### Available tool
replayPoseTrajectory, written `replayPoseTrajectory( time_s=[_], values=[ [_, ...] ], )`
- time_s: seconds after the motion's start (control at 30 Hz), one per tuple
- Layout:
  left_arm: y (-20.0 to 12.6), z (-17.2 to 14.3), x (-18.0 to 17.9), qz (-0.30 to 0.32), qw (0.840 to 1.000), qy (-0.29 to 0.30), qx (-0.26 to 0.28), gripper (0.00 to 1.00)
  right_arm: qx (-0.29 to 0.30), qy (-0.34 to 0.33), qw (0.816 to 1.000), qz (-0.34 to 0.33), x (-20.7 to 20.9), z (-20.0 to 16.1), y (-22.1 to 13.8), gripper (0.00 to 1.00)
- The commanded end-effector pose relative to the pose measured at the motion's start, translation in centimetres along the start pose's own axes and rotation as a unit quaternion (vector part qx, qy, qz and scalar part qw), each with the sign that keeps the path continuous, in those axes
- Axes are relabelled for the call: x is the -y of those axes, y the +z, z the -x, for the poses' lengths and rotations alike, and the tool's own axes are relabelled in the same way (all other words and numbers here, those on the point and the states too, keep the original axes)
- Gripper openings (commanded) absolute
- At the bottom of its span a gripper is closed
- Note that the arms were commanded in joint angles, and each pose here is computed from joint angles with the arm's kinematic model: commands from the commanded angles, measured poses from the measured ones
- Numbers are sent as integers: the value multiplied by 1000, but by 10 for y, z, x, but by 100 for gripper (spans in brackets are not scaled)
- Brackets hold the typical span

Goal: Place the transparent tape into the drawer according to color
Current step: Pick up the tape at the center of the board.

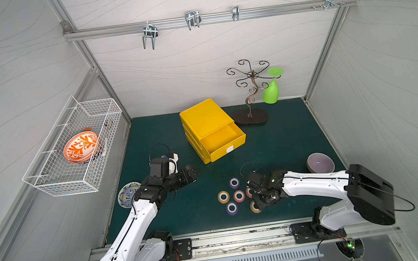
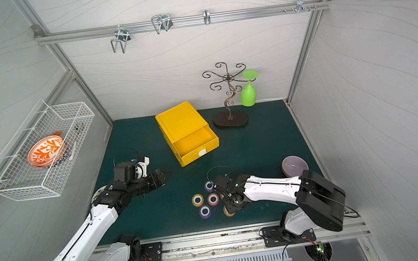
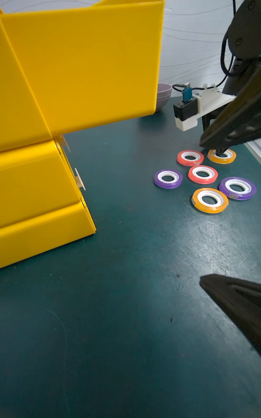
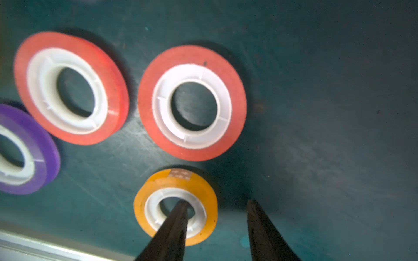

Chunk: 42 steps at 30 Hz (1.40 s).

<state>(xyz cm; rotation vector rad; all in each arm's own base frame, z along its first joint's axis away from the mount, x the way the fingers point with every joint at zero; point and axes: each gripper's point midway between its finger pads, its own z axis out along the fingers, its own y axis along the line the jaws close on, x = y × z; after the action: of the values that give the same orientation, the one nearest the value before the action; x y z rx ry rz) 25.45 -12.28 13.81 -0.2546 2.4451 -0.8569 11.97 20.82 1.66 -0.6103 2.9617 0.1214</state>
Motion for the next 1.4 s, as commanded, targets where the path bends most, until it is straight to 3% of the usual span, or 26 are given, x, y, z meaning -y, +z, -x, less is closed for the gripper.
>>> replayPoseTrajectory(
  time_s=[0.0, 0.17, 0.6, 0.93, 1.37],
  values=[
    [-2, 4, 3, 1, 1000, 6, 7, 91, -4, -4, 1000, -12, 0, -3, 2, 47],
    [-3, 4, 2, 3, 1000, 7, 7, 91, -12, -12, 1000, -21, -1, -6, 3, 46],
    [0, -1, 0, 11, 1000, 8, -10, 92, -48, -12, 998, -45, 9, -20, 14, 0],
    [1, -2, 1, 14, 1000, 11, -13, 93, -4, -4, 1000, -22, 7, -2, -13, 0],
    [3, -7, 3, 11, 1000, 15, -17, 92, 92, 31, 995, 29, 29, 46, -85, 0]
  ],
)
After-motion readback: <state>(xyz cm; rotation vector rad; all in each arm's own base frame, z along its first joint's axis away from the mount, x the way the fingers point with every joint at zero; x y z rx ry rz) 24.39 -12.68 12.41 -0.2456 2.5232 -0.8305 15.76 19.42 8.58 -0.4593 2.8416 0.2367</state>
